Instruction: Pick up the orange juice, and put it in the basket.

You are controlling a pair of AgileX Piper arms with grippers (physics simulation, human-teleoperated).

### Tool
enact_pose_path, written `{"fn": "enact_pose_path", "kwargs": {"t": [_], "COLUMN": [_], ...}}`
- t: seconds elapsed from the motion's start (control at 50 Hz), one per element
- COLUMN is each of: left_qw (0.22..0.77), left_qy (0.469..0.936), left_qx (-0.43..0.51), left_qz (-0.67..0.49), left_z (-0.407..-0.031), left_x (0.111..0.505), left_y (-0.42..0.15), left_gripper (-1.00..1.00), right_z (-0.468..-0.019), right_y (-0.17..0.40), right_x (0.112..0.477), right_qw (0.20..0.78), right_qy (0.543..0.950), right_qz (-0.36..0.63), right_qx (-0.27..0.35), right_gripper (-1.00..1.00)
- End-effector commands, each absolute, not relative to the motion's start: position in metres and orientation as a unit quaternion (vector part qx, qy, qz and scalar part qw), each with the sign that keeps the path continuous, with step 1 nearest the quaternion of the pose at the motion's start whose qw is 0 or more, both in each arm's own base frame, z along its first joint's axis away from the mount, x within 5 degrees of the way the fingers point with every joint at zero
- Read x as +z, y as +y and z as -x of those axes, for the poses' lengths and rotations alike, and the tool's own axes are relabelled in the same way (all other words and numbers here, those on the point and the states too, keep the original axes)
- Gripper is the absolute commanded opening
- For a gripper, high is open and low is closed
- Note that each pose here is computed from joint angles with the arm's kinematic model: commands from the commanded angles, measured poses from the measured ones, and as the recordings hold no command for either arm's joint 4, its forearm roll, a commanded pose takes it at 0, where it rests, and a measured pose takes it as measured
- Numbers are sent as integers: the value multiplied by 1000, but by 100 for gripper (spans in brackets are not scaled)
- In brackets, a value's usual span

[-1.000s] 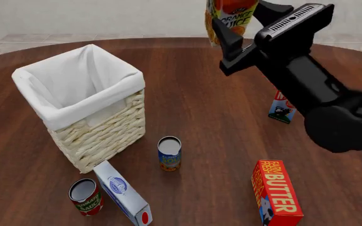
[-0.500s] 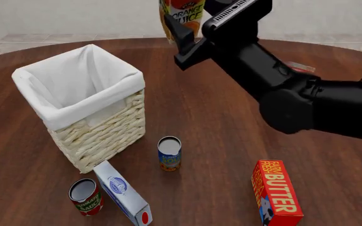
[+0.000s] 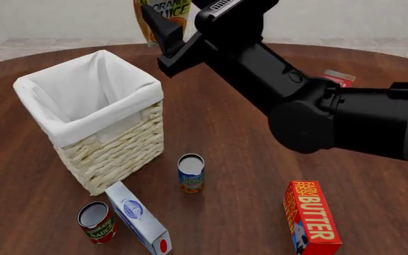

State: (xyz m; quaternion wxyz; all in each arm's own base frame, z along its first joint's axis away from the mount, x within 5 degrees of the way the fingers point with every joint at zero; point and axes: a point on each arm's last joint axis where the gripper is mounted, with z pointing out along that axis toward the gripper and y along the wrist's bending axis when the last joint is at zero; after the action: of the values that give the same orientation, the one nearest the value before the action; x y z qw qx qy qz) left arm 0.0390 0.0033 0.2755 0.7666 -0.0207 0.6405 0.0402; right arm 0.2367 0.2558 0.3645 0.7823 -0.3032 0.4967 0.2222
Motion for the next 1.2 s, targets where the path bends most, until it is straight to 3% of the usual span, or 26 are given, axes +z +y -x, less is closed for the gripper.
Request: {"fn": "enact_pose_path", "kwargs": {"t": [0.02,0.4,0.82,1.2], "left_qw": [767,769,768,772], "left_qy": [640,637,638,632], "left_qx": [45,54,55,61], "left_qz": [20,19,21,21], "left_z": [-38,-34,-35,-31], "left_x": [278,286,285,293], "left_y": [3,3,4,4], "left_gripper": [100,100,100,100], "right_z": [-228,-231,-281,-295], "right_y": [272,308,351,372], "right_x": [370,373,317,287], "right_qw": [778,752,713,689], "right_qy": [488,499,557,581], "right_qz": [304,297,293,294], "right_qx": [254,311,310,318], "right_gripper": [-100,-100,-100,-100]}}
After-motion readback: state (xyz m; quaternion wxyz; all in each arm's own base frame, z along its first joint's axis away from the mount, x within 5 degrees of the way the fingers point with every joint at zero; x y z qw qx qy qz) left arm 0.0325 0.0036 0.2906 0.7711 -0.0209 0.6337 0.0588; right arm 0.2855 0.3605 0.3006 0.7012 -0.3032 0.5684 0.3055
